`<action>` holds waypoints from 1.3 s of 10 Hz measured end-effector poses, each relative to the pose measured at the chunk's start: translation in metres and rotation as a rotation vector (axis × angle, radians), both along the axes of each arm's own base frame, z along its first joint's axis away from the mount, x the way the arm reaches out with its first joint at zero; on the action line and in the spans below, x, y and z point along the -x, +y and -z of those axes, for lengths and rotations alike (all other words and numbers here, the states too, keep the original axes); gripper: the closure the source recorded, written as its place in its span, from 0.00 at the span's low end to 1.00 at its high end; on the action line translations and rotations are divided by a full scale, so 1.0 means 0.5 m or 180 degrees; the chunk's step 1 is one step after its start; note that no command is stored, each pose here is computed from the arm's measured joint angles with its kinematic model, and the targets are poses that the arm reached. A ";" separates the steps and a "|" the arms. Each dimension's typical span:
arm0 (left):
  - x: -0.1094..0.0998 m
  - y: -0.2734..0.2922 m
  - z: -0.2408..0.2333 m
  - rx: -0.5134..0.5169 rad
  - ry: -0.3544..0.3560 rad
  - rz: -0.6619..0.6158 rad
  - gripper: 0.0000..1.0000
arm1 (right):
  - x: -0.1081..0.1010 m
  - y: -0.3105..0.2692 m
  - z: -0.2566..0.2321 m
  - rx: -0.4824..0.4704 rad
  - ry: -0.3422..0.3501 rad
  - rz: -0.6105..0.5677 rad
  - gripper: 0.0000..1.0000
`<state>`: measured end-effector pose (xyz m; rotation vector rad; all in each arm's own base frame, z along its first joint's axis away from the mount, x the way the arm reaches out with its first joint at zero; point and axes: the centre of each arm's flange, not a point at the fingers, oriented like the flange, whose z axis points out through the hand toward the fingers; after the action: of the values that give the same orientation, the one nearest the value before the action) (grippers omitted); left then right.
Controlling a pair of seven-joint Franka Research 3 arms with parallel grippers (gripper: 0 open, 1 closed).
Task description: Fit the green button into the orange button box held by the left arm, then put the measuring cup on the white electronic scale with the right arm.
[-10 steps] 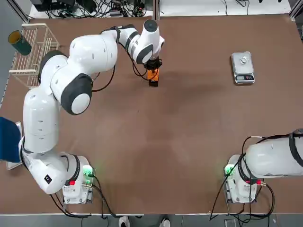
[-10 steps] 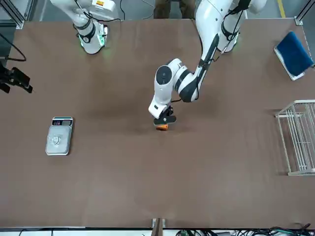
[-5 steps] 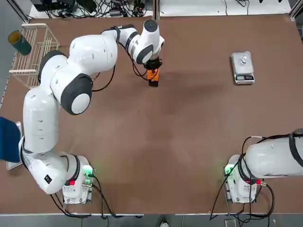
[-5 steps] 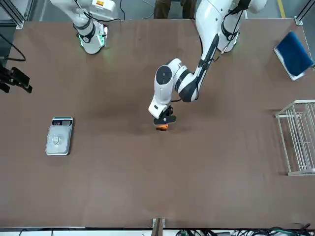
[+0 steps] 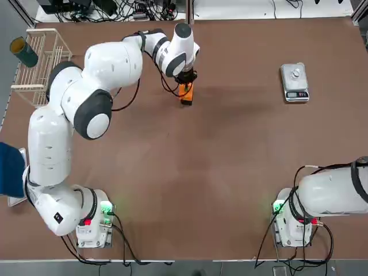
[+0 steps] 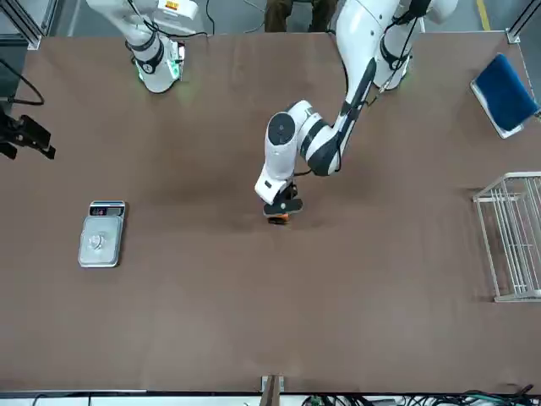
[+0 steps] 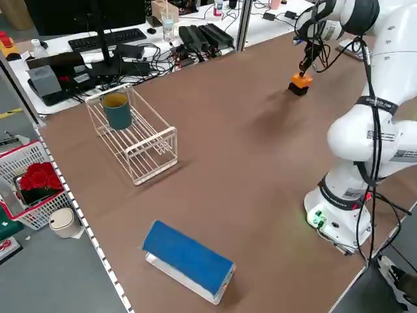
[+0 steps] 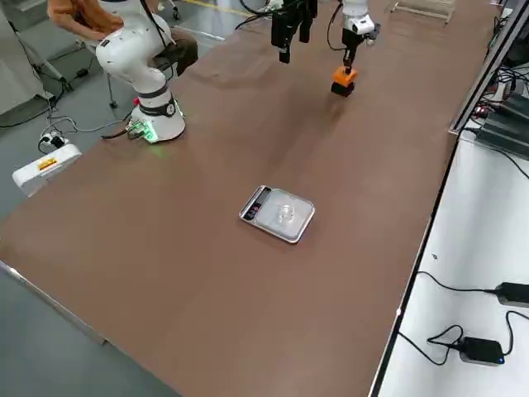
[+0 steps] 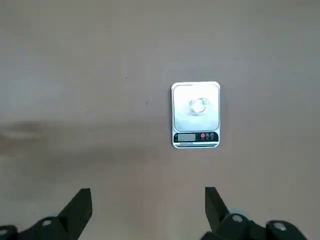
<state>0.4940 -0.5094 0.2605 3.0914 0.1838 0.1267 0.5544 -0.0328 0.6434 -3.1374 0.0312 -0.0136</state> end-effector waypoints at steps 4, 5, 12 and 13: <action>-0.001 0.000 -0.001 0.0002 -0.0002 -0.0002 0.99 | 0.000 -0.002 0.000 0.0000 0.0004 0.0004 0.00; -0.002 0.000 -0.002 0.0004 -0.0004 -0.0004 0.99 | 0.000 -0.002 0.000 0.0000 0.0004 0.0006 0.00; -0.076 0.059 -0.153 -0.0002 -0.0054 -0.0269 0.86 | 0.001 -0.002 0.000 0.0000 0.0008 0.0003 0.00; -0.103 0.102 -0.205 -0.0015 -0.0063 -0.0379 0.74 | 0.001 -0.002 0.000 0.0000 0.0008 0.0004 0.00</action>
<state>0.5453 -0.4583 0.3632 3.0819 0.3676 0.1619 0.5541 -0.0337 0.6432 -3.1372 0.0330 -0.0096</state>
